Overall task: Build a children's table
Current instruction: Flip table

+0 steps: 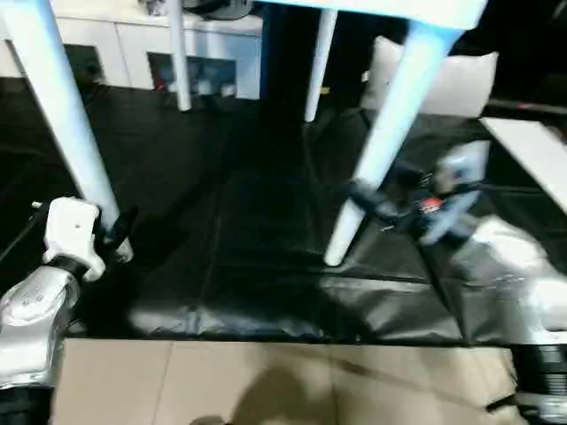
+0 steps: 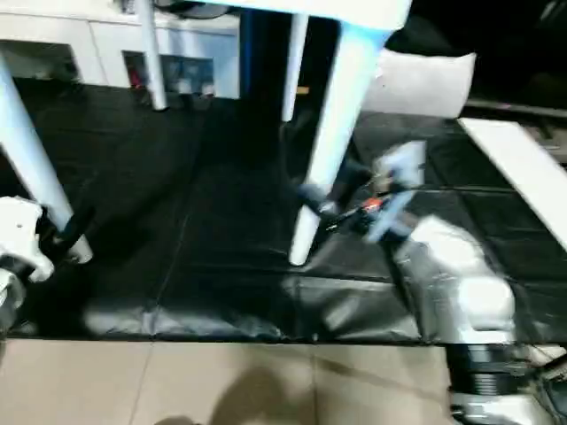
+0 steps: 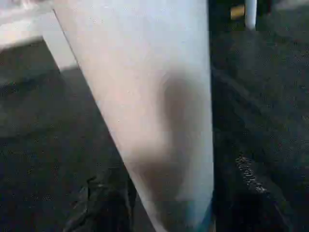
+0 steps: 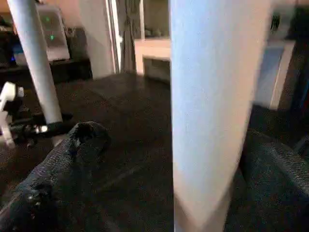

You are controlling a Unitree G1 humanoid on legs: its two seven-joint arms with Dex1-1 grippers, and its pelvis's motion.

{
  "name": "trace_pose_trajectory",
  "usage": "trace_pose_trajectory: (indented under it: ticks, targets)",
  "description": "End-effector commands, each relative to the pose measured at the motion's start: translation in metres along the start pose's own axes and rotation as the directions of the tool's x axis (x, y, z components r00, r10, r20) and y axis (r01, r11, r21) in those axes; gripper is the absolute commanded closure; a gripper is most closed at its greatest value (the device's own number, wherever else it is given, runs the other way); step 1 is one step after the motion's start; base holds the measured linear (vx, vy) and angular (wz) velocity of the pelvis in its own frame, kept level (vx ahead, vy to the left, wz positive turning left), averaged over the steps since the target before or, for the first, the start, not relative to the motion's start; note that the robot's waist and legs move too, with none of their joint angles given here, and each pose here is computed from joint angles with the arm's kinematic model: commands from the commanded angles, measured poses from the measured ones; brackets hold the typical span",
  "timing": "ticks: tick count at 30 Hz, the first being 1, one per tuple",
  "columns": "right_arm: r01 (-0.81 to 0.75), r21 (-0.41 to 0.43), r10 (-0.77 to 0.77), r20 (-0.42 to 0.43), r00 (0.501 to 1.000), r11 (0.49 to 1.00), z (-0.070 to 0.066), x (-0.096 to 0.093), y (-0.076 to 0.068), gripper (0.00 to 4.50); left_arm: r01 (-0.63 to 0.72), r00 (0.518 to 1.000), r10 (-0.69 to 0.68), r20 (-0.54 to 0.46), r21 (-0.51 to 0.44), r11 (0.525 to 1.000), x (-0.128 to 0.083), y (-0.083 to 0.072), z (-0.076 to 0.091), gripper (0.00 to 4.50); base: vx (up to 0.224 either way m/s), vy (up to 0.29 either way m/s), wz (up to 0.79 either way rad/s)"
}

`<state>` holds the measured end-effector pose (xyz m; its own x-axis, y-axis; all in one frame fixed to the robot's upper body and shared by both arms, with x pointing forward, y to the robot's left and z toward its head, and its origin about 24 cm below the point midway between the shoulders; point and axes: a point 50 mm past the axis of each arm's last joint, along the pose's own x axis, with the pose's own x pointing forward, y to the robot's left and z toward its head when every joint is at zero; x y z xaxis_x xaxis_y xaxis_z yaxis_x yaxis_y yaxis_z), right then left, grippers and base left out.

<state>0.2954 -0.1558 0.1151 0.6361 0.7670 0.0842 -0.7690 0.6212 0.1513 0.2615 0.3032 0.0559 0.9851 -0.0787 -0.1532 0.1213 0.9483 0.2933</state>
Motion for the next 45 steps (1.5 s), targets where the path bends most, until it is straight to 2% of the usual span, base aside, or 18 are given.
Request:
trace_pose_trajectory:
  ticks: [1,5,6,10,12,13,16,18,21,25,27,29,30,31,34,38,43,45]
  targets:
    - [0.065,0.017,-0.065,-0.005,0.998,0.998,-0.005,-0.009,-0.006,0.00,-0.007,1.000,0.007,-0.001,-0.036,0.999,-0.010,0.004,-0.009,2.01,0.000,0.000,0.00]
    - [0.113,0.053,-0.114,0.014,0.993,0.992,-0.014,-0.022,-0.003,0.00,-0.019,0.998,0.024,0.062,-0.076,0.997,-0.024,0.008,-0.008,1.62,0.000,0.000,0.00]
    - [0.147,0.078,-0.150,0.036,0.988,0.986,-0.018,-0.031,0.001,0.00,-0.008,0.994,0.021,0.110,-0.117,0.993,-0.033,0.009,-0.005,1.62,0.000,0.000,0.00]
    - [0.210,0.096,-0.216,0.055,0.975,0.973,-0.023,-0.043,0.005,0.00,-0.016,0.986,0.040,0.163,-0.149,0.989,-0.044,0.010,0.002,1.62,0.000,0.000,0.00]
    - [0.258,0.095,-0.264,0.054,0.963,0.961,-0.025,-0.051,0.008,0.00,0.024,0.982,0.008,0.189,-0.168,0.986,-0.050,0.000,0.009,1.62,0.000,0.000,0.00]
    - [0.285,0.096,-0.290,0.047,0.956,0.954,-0.027,-0.057,0.015,0.00,0.078,0.979,-0.040,0.201,-0.186,0.980,-0.053,-0.017,0.017,1.62,0.000,0.000,0.00]
    - [0.296,0.096,-0.300,0.030,0.953,0.950,-0.030,-0.061,0.022,0.00,0.113,0.979,-0.070,0.192,-0.224,0.968,-0.053,-0.031,0.020,1.62,0.000,0.000,0.00]
    - [0.337,0.116,-0.339,-0.007,0.941,0.934,-0.038,-0.061,0.031,0.00,0.126,0.978,-0.075,0.194,-0.267,0.955,-0.051,-0.044,0.021,1.62,0.000,0.000,0.00]
    - [0.369,0.112,-0.366,-0.048,0.929,0.923,-0.046,-0.057,0.041,0.00,0.107,0.983,-0.059,0.176,-0.277,0.955,-0.053,-0.052,0.016,1.62,0.000,0.000,0.00]
    - [0.376,0.092,-0.366,-0.107,0.925,0.922,-0.055,-0.054,0.053,0.00,0.096,0.985,-0.050,0.163,-0.285,0.954,-0.065,-0.059,0.024,1.62,0.000,0.000,0.00]
    - [0.419,0.053,-0.407,-0.157,0.900,0.906,-0.061,-0.053,0.052,0.00,0.079,0.988,-0.035,0.151,-0.295,0.952,-0.070,-0.059,0.026,1.62,0.000,0.000,0.00]
    - [0.411,0.057,-0.393,-0.197,0.898,0.910,-0.066,-0.050,0.053,0.00,0.068,0.990,-0.028,0.139,-0.291,0.954,-0.073,-0.059,0.027,1.62,0.000,0.000,0.00]
    - [0.412,0.054,-0.395,-0.197,0.897,0.910,-0.066,-0.050,0.053,0.00,0.067,0.990,-0.028,0.139,-0.291,0.954,-0.073,-0.059,0.027,1.62,0.000,0.000,0.00]
    - [0.431,0.007,-0.422,-0.192,0.886,0.902,-0.068,-0.048,0.049,0.00,0.059,0.991,-0.021,0.133,-0.288,0.956,-0.074,-0.059,0.028,1.62,0.000,0.000,0.00]
    - [0.447,0.012,-0.438,-0.179,0.881,0.894,-0.068,-0.045,0.050,0.00,0.056,0.993,-0.024,0.114,-0.287,0.956,-0.078,-0.060,0.028,1.62,0.000,0.000,0.00]
    - [0.439,-0.030,-0.437,-0.174,0.883,0.898,-0.068,-0.047,0.052,0.00,0.062,0.996,-0.042,0.078,-0.273,0.960,-0.082,-0.065,0.027,1.62,0.000,0.000,0.00]
    - [0.452,0.004,-0.447,-0.145,0.883,0.892,-0.065,-0.044,0.049,0.00,0.118,0.992,-0.101,0.082,-0.254,0.960,-0.078,-0.070,0.029,1.62,-0.053,0.004,0.00]
    - [0.459,0.017,-0.455,-0.109,0.884,0.888,-0.060,-0.047,0.046,0.00,0.152,0.987,-0.131,0.094,-0.268,0.951,-0.069,-0.078,0.027,1.62,-0.142,0.038,-0.11]
